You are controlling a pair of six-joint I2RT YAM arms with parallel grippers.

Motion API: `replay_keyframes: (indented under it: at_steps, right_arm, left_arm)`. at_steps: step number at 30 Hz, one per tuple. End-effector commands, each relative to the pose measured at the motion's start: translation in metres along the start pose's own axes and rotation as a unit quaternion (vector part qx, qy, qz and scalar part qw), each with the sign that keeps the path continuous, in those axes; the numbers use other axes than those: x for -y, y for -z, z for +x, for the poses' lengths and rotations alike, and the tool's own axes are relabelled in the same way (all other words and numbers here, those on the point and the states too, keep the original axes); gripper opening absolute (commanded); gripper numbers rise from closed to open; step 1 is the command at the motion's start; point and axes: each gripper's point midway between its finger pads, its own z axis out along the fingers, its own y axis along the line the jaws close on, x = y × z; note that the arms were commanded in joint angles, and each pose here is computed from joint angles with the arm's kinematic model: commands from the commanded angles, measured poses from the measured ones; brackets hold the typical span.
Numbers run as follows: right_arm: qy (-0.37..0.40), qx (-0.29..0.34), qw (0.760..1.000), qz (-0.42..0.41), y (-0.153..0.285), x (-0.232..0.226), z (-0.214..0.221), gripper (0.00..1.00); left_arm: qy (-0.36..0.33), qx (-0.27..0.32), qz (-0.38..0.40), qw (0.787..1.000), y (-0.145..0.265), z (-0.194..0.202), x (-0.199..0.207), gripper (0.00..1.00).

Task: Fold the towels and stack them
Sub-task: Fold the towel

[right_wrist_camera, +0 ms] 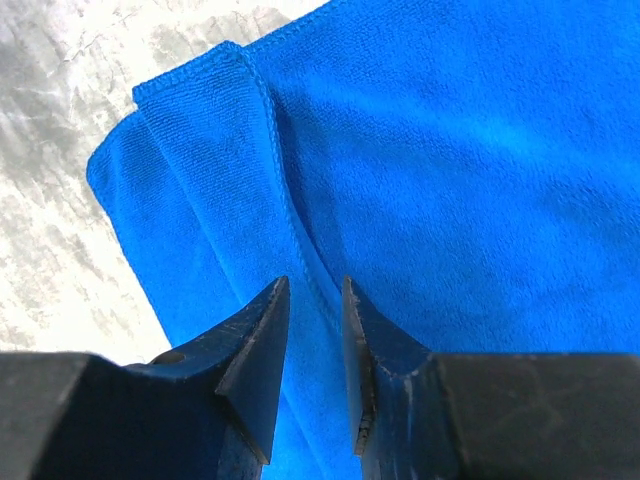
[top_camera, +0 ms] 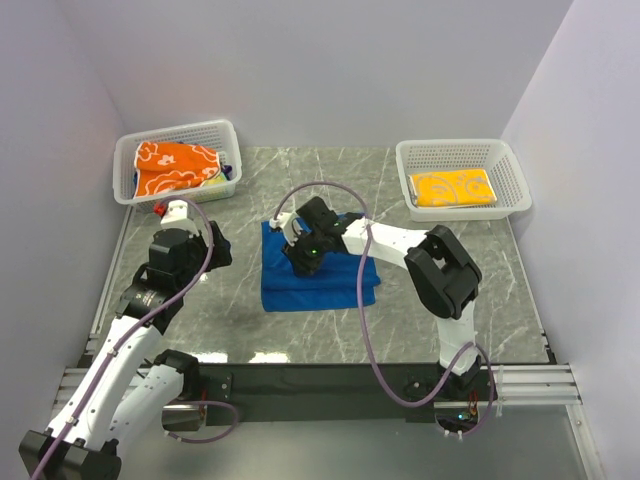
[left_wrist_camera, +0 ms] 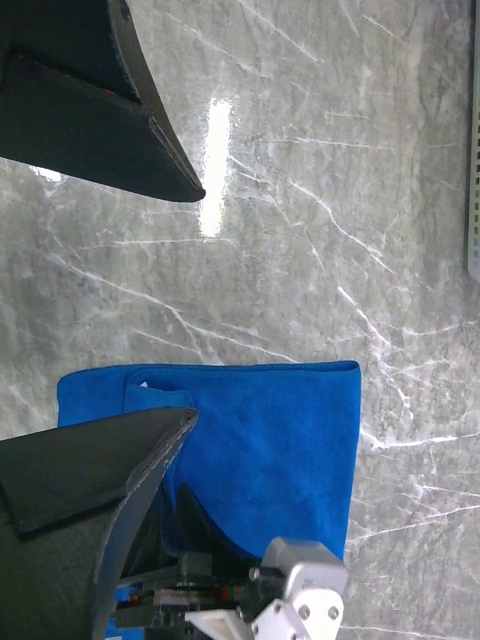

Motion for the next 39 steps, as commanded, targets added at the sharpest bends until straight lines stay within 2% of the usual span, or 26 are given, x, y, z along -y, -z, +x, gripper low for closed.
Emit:
replay_keyframes:
  at_steps: [1,4,8,9,14,20,30,33,34,37,39]
  right_arm:
    - [0.022,0.010,1.000,-0.004,-0.003,-0.003,-0.015,0.35]
    - [0.023,0.005,1.000,-0.007,-0.006,-0.005,-0.013,0.35]
    - [0.029,0.006,0.999,-0.011,-0.003,-0.010,-0.015,0.04]
    - [0.030,0.004,0.999,-0.010,-0.002,-0.013,-0.014,0.02]
    - [0.037,0.013,0.999,0.003,0.011,-0.031,-0.020,0.01]
    - [0.036,0.002,0.999,0.016,0.012,-0.057,-0.003,0.01]
    - [0.023,-0.042,0.999,0.008,0.002,-0.092,0.024,0.08]
    - [0.012,-0.040,0.999,0.009,0.008,-0.098,0.027,0.25]
    - [0.011,-0.033,0.999,0.010,0.015,-0.099,0.023,0.34]
    - [0.005,-0.026,0.999,0.028,0.031,-0.098,0.022,0.41]
    - [-0.004,-0.018,0.998,0.052,0.040,-0.092,0.024,0.41]
  left_arm:
    - [-0.003,0.019,0.015,1.000,0.001,-0.009,0.005,0.88]
    - [-0.003,0.016,0.014,1.000,0.000,-0.008,0.004,0.88]
    - [-0.004,0.017,0.013,1.000,0.000,-0.008,0.004,0.88]
    - [-0.004,0.016,0.012,1.000,0.000,-0.008,0.004,0.88]
    - [-0.003,0.017,0.012,1.000,0.001,-0.009,0.003,0.88]
    - [-0.003,0.015,0.013,1.000,0.000,-0.008,0.004,0.88]
    - [-0.003,0.009,0.018,1.000,-0.001,-0.005,0.006,0.89]
    - [-0.003,0.008,0.020,1.000,-0.001,-0.005,0.006,0.89]
    - [-0.003,0.007,0.022,1.000,-0.002,-0.004,0.007,0.89]
    - [-0.001,0.004,0.025,1.000,-0.002,-0.003,0.008,0.89]
    - [0.000,0.003,0.029,1.000,-0.001,-0.003,0.009,0.89]
